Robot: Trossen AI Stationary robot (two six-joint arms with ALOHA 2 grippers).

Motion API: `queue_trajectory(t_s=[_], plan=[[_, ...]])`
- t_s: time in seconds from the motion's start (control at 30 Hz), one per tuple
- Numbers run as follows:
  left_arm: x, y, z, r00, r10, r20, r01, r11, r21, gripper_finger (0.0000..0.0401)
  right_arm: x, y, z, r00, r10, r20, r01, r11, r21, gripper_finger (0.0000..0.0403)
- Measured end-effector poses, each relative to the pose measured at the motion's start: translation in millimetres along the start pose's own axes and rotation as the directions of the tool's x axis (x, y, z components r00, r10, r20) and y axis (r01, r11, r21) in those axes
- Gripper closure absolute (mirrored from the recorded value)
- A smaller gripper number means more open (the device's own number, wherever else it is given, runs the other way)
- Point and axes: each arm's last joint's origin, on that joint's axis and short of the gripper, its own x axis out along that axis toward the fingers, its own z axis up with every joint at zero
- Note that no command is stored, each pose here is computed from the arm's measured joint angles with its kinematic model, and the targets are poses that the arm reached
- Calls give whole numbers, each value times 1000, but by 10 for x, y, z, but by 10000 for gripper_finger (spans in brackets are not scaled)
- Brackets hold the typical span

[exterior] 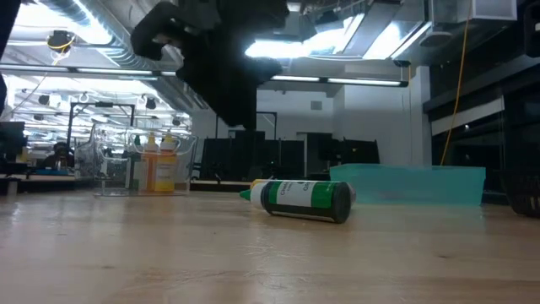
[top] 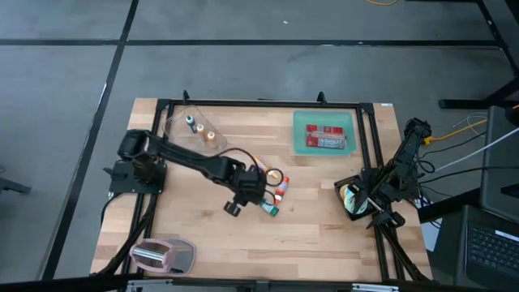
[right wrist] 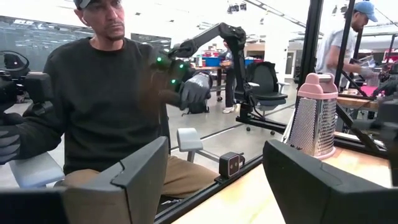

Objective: Pick & Place Food Item
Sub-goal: Put the green food coloring bottle into the transparent bin

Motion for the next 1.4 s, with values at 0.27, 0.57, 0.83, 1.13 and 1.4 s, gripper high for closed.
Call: queue_trajectory(t_s=[0.27,0.57,0.83,1.13,1.4], plan=[[224,-23,20,999,18,-30,-18,1000,3,287,0,12,0,999,41,1,-41,999,9,144],[312,96,-72,998,32,-54,-34,999,-32,287,0,12,0,999,41,1,-41,999,8,144],[520,135,-154,993,10,-114,-16,998,-59,287,0,12,0,999,41,1,-41,999,8,144],[624,123,-183,989,-7,-145,-3,998,-66,287,0,12,4,999,41,5,-41,999,4,144],[639,126,-174,991,-5,-135,-4,998,-65,287,0,12,4,999,41,5,-41,999,2,144]])
